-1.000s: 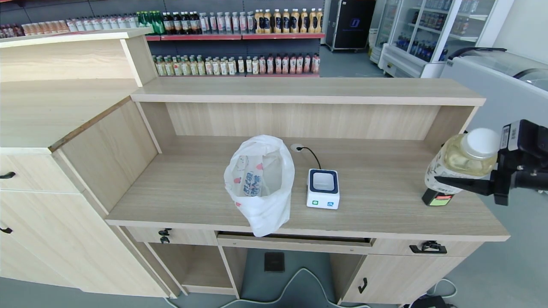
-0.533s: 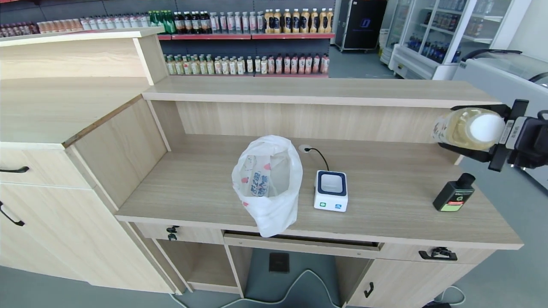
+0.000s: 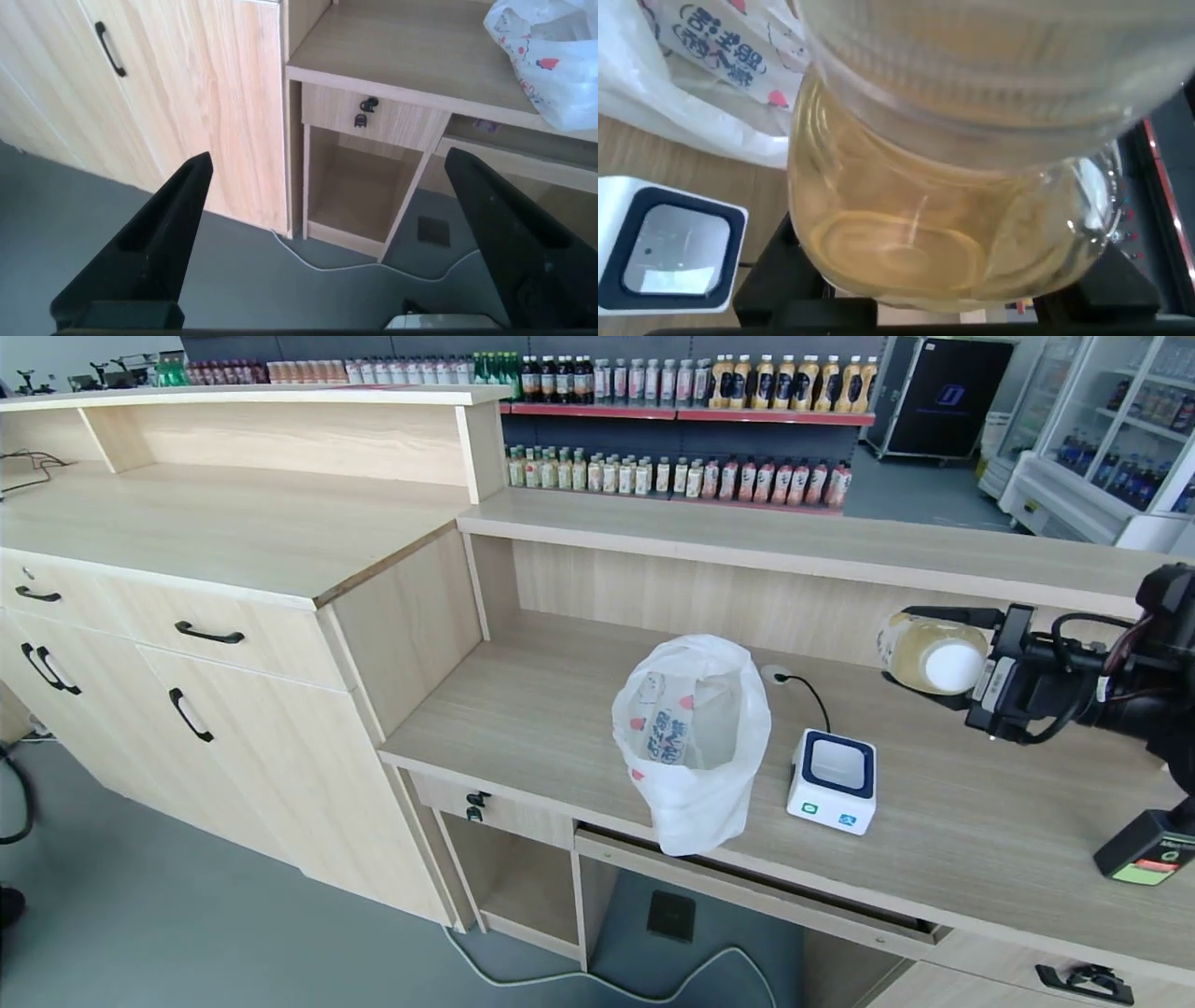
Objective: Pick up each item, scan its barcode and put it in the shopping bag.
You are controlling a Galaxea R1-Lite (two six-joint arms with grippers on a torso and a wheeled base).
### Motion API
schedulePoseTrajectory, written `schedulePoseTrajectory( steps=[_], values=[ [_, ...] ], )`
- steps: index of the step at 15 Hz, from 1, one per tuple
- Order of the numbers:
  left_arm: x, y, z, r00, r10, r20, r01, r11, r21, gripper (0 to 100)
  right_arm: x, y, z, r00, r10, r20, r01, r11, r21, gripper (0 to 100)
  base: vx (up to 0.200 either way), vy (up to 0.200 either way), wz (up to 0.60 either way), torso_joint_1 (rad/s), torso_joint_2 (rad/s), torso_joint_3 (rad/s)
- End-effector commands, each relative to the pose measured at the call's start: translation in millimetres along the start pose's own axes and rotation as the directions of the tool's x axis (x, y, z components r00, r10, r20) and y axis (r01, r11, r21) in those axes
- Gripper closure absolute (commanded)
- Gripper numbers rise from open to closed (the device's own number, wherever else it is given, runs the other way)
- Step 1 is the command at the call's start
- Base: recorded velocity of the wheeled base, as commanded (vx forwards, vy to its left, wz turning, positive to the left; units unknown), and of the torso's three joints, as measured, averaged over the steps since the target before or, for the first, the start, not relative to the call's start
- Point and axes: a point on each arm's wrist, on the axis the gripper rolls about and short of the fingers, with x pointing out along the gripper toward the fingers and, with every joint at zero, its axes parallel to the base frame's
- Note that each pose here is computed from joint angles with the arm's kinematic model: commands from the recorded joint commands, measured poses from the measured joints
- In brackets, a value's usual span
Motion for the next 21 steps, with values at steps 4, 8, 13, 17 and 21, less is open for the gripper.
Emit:
schedulePoseTrajectory(
  steps=[4,8,13,17,21],
  values=[
    [0.0,0.0,0.0,1.0,0.001,0.0,-0.001,1.0,0.0,0,4.5,48.9,-23.5,0.996,0.082,-0.027,-0.079,0.992,0.1,100,0.0,0.0,0.0,0.0,0.0,0.0],
    [0.0,0.0,0.0,1.0,0.001,0.0,-0.001,1.0,0.0,0,5.5,65.6,-28.9,0.994,0.107,-0.033,-0.102,0.986,0.132,100,0.0,0.0,0.0,0.0,0.0,0.0],
    [0.0,0.0,0.0,1.0,0.001,0.0,-0.001,1.0,0.0,0,4.8,76.3,-34.9,0.991,0.128,-0.041,-0.121,0.982,0.147,100,0.0,0.0,0.0,0.0,0.0,0.0],
    [0.0,0.0,0.0,1.0,0.001,0.0,-0.001,1.0,0.0,0,9.9,82.0,-36.8,0.99,0.14,-0.03,-0.133,0.979,0.157,100,0.0,0.0,0.0,0.0,0.0,0.0],
    [0.0,0.0,0.0,1.0,0.001,0.0,-0.001,1.0,0.0,0,20.5,89.0,-40.2,0.989,0.151,-0.013,-0.146,0.975,0.164,100,0.0,0.0,0.0,0.0,0.0,0.0]
  ],
)
